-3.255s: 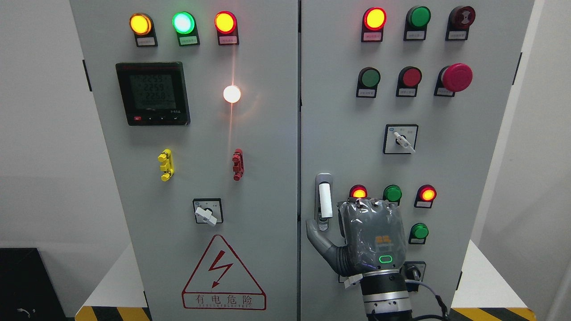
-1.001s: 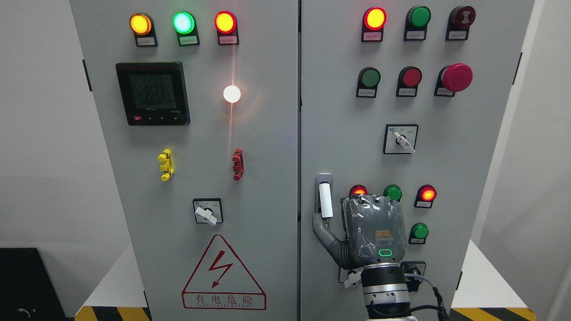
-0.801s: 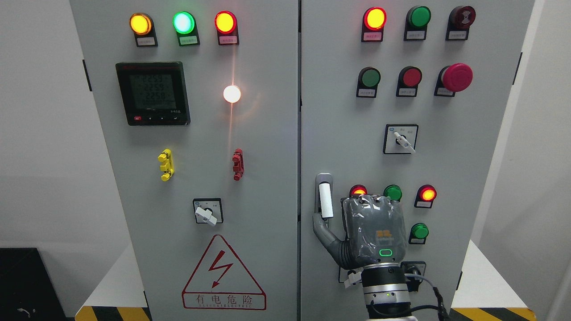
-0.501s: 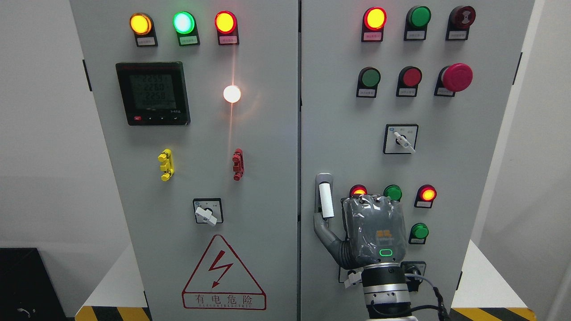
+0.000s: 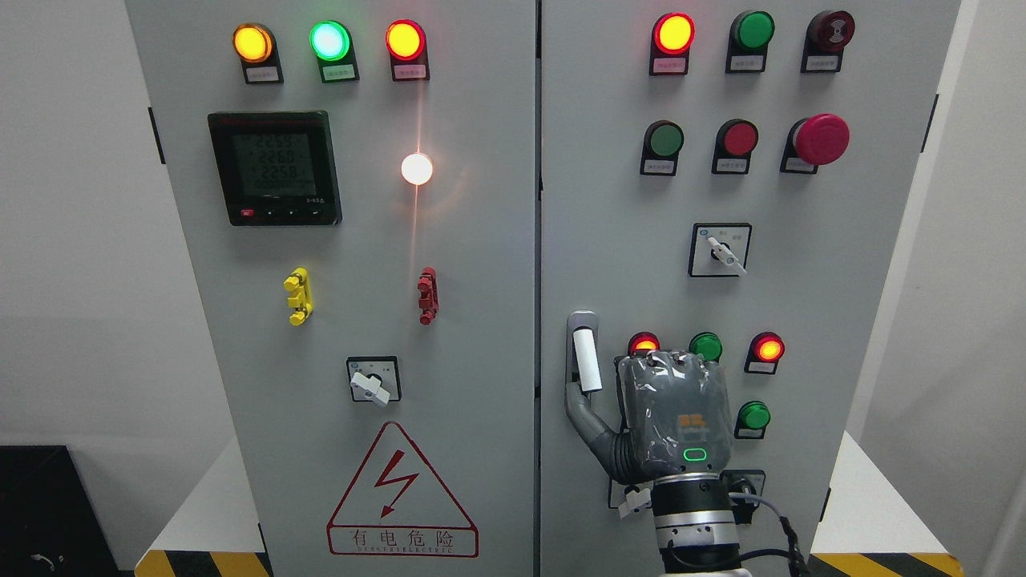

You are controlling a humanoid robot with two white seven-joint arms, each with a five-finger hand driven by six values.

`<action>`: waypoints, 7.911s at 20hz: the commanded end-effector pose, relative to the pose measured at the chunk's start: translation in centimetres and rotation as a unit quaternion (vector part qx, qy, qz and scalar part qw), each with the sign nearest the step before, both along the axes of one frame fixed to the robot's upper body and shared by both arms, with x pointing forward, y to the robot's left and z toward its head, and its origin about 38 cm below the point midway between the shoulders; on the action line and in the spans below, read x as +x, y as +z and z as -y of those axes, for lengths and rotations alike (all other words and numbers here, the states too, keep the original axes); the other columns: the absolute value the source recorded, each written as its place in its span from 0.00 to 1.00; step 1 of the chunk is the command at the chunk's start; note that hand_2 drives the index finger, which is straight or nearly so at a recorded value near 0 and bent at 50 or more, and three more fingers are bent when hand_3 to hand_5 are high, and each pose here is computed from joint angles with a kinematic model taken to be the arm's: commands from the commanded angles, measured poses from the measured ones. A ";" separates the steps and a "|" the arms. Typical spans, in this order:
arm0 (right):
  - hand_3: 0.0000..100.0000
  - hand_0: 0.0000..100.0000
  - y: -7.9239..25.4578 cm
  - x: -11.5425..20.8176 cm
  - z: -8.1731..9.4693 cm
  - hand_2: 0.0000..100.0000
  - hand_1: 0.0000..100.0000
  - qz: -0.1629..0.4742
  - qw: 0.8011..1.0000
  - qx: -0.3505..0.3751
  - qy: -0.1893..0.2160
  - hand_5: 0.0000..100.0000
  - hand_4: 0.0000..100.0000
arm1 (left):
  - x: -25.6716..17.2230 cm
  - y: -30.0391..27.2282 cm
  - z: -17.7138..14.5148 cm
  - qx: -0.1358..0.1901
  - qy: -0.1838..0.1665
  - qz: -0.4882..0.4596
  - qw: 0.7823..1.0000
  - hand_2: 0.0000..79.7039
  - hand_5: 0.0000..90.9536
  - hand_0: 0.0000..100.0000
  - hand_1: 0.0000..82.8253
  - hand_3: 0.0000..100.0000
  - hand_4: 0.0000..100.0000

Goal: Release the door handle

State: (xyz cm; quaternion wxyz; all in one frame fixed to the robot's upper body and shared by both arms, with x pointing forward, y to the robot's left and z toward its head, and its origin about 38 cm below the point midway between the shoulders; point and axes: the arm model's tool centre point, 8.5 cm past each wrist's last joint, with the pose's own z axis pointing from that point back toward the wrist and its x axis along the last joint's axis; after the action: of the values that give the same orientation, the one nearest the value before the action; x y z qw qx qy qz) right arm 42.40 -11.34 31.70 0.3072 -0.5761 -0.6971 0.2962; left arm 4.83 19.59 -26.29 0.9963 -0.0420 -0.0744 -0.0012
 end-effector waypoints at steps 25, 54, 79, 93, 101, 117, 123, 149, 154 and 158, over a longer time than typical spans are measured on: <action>1.00 0.43 -0.1 -0.1 0.5 1.00 0.35 0.001 1.000 0.004 -0.005 1.00 1.00 | 0.0 0.0 0.0 0.000 0.000 0.000 1.000 0.00 0.00 0.12 0.67 0.00 0.00; 1.00 0.44 0.2 -0.2 0.7 1.00 0.35 0.006 1.000 0.006 -0.008 1.00 1.00 | 0.0 0.0 0.0 0.000 0.000 0.000 1.000 0.00 0.00 0.12 0.67 0.00 0.00; 1.00 0.46 0.5 -0.4 1.0 1.00 0.35 0.012 1.000 0.010 -0.010 1.00 1.00 | 0.0 0.0 0.0 0.000 0.000 0.000 1.000 0.00 0.00 0.12 0.67 0.00 0.00; 1.00 0.46 0.4 -0.4 1.1 1.00 0.38 0.011 1.000 0.010 -0.011 1.00 1.00 | 0.0 0.0 0.0 0.000 0.000 0.000 1.000 0.00 0.00 0.12 0.67 0.00 0.00; 1.00 0.45 0.4 -0.4 1.2 1.00 0.39 0.011 1.000 0.010 -0.013 1.00 1.00 | 0.0 0.0 0.0 0.000 0.000 0.000 1.000 0.00 0.00 0.12 0.67 0.00 0.00; 1.00 0.46 0.7 -0.5 1.4 1.00 0.39 0.015 1.000 0.013 -0.015 1.00 1.00 | 0.0 0.0 0.0 0.000 0.000 0.000 1.000 0.00 0.00 0.12 0.67 0.00 0.00; 1.00 0.46 0.7 -0.5 1.7 1.00 0.39 0.015 1.000 0.014 -0.019 1.00 1.00 | 0.0 0.0 0.0 0.000 0.000 0.000 1.000 0.00 0.00 0.12 0.67 0.00 0.00; 1.00 0.47 1.1 -0.7 2.0 1.00 0.38 0.022 0.999 0.018 -0.021 1.00 1.00 | 0.0 0.0 0.0 0.000 0.000 0.000 1.000 0.00 0.00 0.12 0.67 0.00 0.00; 1.00 0.47 1.1 -0.7 2.0 1.00 0.38 0.022 0.999 0.018 -0.022 1.00 1.00 | 0.0 0.0 0.0 0.000 0.000 0.000 1.000 0.00 0.00 0.12 0.67 0.00 0.00; 1.00 0.47 1.2 -0.8 1.9 1.00 0.38 0.024 0.999 0.018 -0.021 1.00 1.00 | 0.0 0.0 0.0 0.000 0.000 0.000 1.000 0.00 0.00 0.12 0.67 0.00 0.00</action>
State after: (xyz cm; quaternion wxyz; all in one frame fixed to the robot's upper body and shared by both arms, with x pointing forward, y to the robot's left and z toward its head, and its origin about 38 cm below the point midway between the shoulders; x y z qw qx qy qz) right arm 41.72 -13.25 32.72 0.3088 -0.5911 -0.6963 0.2653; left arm 4.85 19.58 -26.29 0.9963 -0.0420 -0.0747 -0.0012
